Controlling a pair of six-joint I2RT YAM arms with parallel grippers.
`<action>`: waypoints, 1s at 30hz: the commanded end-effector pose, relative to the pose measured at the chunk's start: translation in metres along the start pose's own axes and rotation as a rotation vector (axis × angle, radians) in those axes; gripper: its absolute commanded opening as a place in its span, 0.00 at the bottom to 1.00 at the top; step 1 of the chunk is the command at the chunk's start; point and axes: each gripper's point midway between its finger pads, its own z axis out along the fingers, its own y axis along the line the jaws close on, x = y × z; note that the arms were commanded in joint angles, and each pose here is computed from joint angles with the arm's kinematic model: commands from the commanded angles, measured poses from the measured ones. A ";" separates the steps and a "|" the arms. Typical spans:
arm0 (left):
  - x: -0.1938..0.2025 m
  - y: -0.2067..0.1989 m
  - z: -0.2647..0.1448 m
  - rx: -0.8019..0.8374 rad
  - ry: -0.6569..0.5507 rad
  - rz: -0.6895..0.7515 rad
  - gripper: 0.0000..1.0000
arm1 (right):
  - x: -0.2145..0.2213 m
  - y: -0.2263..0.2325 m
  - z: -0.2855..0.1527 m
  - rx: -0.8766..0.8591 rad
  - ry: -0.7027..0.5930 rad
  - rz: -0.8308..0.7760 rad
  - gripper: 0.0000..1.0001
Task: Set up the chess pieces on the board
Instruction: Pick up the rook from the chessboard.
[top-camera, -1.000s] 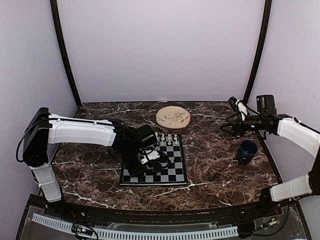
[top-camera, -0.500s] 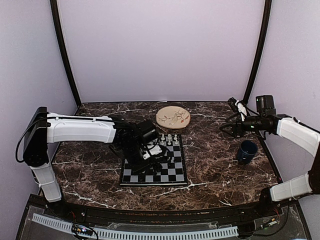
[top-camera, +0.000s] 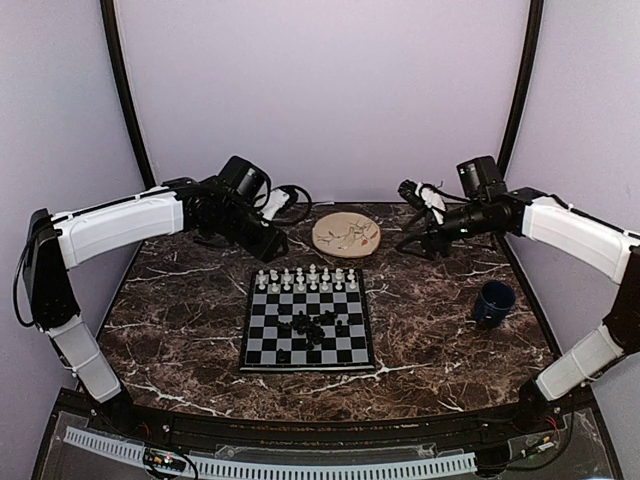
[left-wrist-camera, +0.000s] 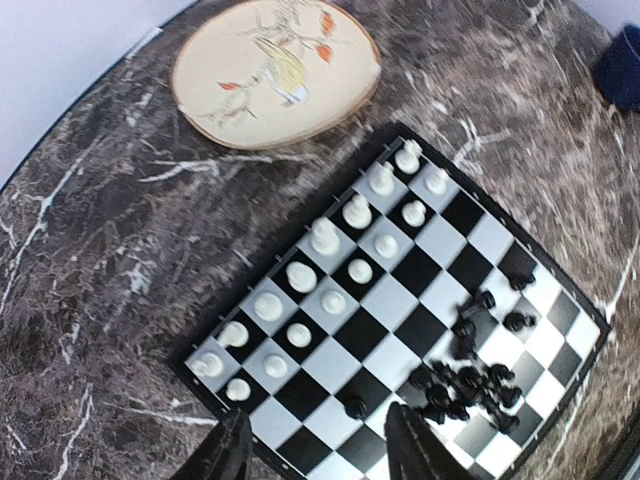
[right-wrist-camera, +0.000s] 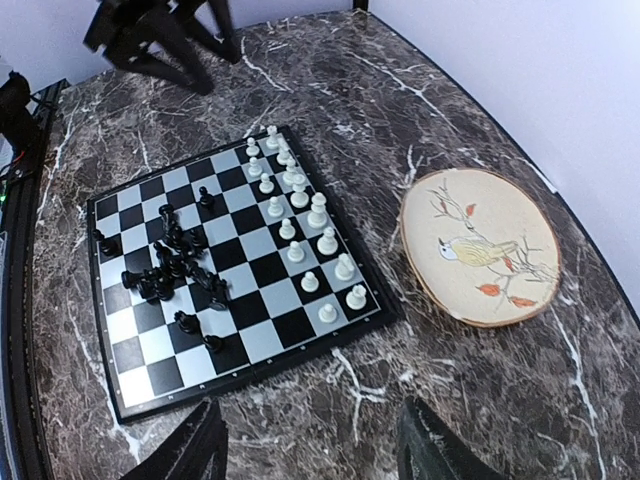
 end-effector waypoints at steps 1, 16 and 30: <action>-0.041 0.033 -0.009 -0.007 -0.175 -0.143 0.47 | 0.000 0.023 0.035 -0.065 0.135 -0.070 0.56; -0.008 0.110 -0.049 -0.237 -0.292 -0.323 0.57 | 0.037 0.114 0.150 -0.314 0.460 -0.201 0.51; -0.005 0.112 -0.047 -0.235 -0.282 -0.334 0.58 | 0.072 0.121 0.172 -0.225 0.597 -0.303 0.50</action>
